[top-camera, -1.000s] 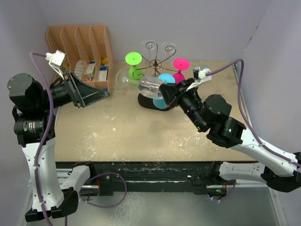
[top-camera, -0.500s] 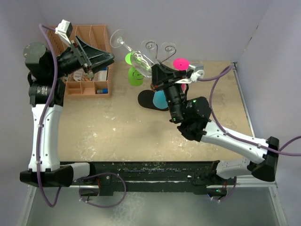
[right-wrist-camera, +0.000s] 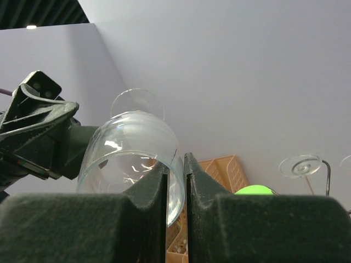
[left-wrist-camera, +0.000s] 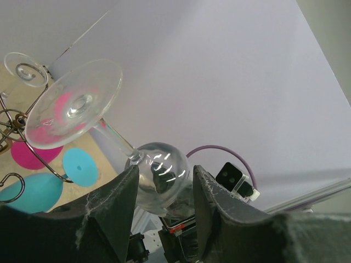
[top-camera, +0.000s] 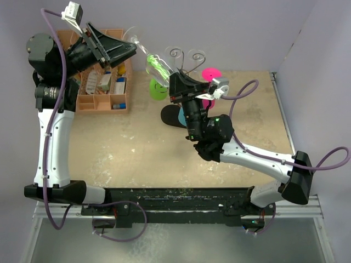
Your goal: Place the wine glass upside down on the wine glass rack
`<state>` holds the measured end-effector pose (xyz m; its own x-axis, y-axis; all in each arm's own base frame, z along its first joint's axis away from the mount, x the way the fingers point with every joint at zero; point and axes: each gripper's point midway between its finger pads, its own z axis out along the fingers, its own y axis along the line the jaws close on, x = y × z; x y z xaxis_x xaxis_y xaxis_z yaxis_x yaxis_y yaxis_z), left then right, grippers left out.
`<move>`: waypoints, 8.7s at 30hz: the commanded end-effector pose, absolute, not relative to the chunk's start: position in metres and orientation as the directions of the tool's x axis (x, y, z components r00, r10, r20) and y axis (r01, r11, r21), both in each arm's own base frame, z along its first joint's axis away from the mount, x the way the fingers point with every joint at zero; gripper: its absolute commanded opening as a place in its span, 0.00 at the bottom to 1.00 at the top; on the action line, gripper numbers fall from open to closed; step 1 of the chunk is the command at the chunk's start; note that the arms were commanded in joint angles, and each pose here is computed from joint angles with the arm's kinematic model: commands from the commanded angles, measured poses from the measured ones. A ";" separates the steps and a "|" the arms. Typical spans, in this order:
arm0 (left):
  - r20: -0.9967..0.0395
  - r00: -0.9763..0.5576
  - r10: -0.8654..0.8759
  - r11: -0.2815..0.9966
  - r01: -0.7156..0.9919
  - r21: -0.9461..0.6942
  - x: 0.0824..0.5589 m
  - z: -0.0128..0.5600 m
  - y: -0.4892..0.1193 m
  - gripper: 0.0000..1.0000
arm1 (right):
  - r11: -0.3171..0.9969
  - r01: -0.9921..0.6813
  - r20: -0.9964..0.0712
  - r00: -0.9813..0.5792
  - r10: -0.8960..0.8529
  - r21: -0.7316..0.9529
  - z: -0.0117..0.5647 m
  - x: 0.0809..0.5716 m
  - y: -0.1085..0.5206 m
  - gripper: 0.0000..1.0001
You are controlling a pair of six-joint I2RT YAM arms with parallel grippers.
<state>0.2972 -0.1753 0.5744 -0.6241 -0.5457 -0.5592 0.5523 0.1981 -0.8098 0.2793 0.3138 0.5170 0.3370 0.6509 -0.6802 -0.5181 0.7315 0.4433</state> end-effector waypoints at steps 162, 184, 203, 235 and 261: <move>-0.917 0.335 -0.218 0.585 0.797 0.153 0.325 0.369 -0.273 0.00 | 0.768 -0.625 -0.791 0.395 0.468 0.141 0.546 0.187 0.204 1.00; -0.889 0.432 -0.153 0.715 0.669 0.202 0.365 0.365 -0.263 0.00 | 0.790 -0.597 -0.770 0.436 0.465 0.139 0.549 0.182 0.183 1.00; -0.866 0.485 -0.125 0.798 0.568 0.203 0.390 0.371 -0.241 0.00 | 0.813 -0.574 -0.801 0.437 0.409 0.102 0.544 0.190 0.192 1.00; -0.840 0.528 -0.121 0.713 0.635 0.297 0.335 0.353 -0.229 0.00 | 0.793 -0.602 -0.817 0.413 0.403 0.087 0.542 0.190 0.205 1.00; -0.891 0.453 -0.038 0.670 0.673 0.313 0.345 0.310 -0.239 0.37 | 0.787 -0.610 -0.814 0.406 0.416 0.098 0.535 0.190 0.206 1.00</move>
<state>0.3469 -0.2403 0.3016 0.4113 -0.0350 -0.9108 0.6853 0.6707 0.2837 0.1942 0.2119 0.5235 0.3860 0.3707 -0.8447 -0.6017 0.7953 0.0740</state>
